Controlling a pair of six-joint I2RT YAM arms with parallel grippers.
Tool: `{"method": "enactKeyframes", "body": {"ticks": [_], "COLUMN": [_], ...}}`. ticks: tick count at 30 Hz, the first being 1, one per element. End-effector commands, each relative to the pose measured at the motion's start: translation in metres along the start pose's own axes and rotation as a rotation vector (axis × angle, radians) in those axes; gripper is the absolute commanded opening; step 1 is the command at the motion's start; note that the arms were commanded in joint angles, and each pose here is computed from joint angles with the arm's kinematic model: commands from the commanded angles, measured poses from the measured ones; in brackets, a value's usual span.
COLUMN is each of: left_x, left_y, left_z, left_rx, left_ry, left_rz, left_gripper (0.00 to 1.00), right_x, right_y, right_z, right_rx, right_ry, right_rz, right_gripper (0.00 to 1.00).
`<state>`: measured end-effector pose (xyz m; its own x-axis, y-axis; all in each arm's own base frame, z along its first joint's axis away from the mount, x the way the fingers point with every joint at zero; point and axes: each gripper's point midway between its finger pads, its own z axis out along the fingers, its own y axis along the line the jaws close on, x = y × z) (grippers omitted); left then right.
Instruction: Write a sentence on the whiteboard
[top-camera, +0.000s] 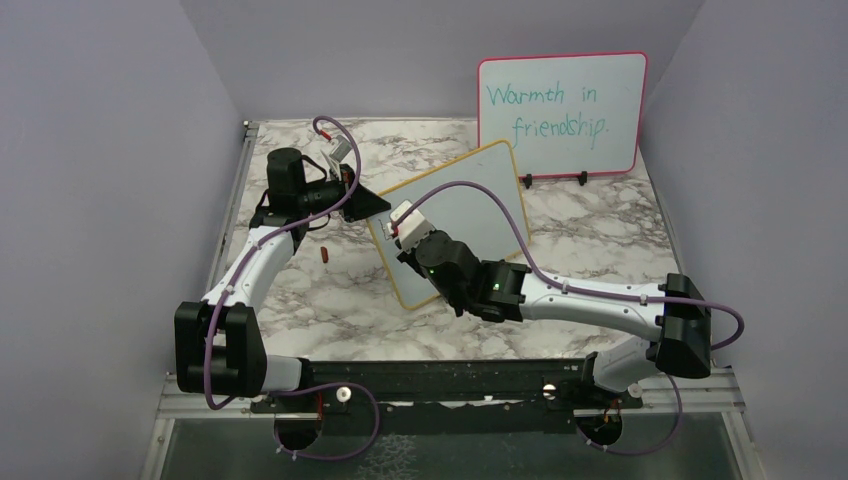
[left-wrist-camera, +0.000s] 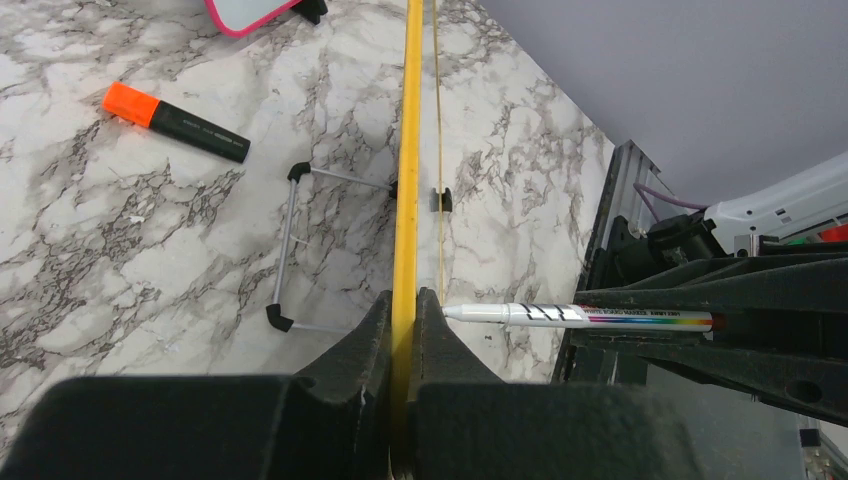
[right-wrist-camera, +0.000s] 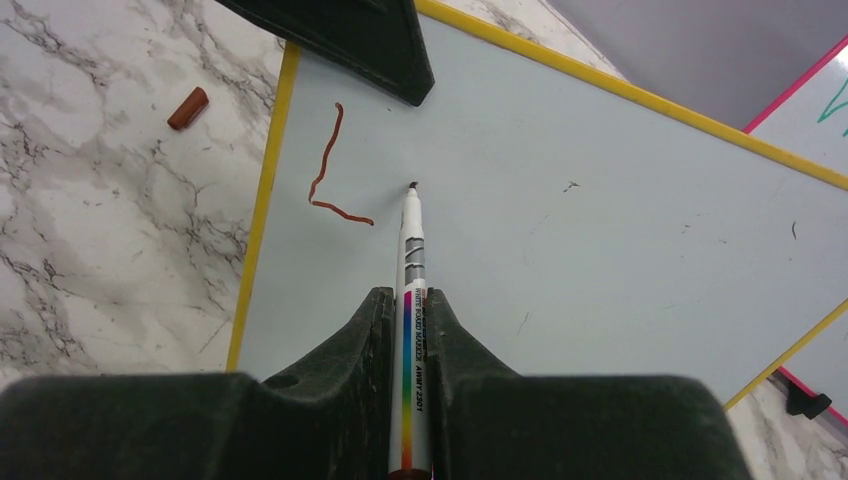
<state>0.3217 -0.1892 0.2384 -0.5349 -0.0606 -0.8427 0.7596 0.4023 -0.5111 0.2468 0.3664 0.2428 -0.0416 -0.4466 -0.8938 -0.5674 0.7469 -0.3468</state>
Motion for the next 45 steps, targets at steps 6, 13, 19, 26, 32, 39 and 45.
{"method": "enactKeyframes", "body": {"ticks": [6,13,19,26,32,39,45], "left_x": [0.02,0.02,0.02,0.02,0.021,0.021,0.021], "left_y": [0.005,0.006,0.006,0.006,0.006,0.006,0.007], "left_z": [0.006,0.006,0.006,0.006,0.006,0.006,0.006], "left_rx": [-0.019,-0.02,-0.019,-0.02,-0.02,-0.02,-0.02], "left_ry": [0.056,0.057,0.057,0.058,0.059,0.061,0.06], "left_rz": [-0.002,-0.004,-0.004,-0.005,-0.004,-0.007,-0.007], "left_gripper": [0.0,0.0,0.0,0.0,0.0,0.0,0.0], "right_x": [0.0,0.008,0.016,0.024,0.026,0.027,0.029], "right_y": [0.009,0.014,0.014,0.01,0.006,0.005,0.003], "right_z": [0.003,0.003,0.001,0.0,-0.001,-0.002,-0.004], "right_rx": [-0.046,-0.066,-0.069,-0.048,-0.032,-0.027,-0.022], "right_ry": [0.012,0.04,0.067,0.088,0.092,0.097,0.106], "right_rz": [0.007,-0.004,-0.012,-0.021,-0.023,-0.026,-0.031], "right_gripper": [0.01,0.01,0.01,0.01,0.01,0.01,0.01]}}
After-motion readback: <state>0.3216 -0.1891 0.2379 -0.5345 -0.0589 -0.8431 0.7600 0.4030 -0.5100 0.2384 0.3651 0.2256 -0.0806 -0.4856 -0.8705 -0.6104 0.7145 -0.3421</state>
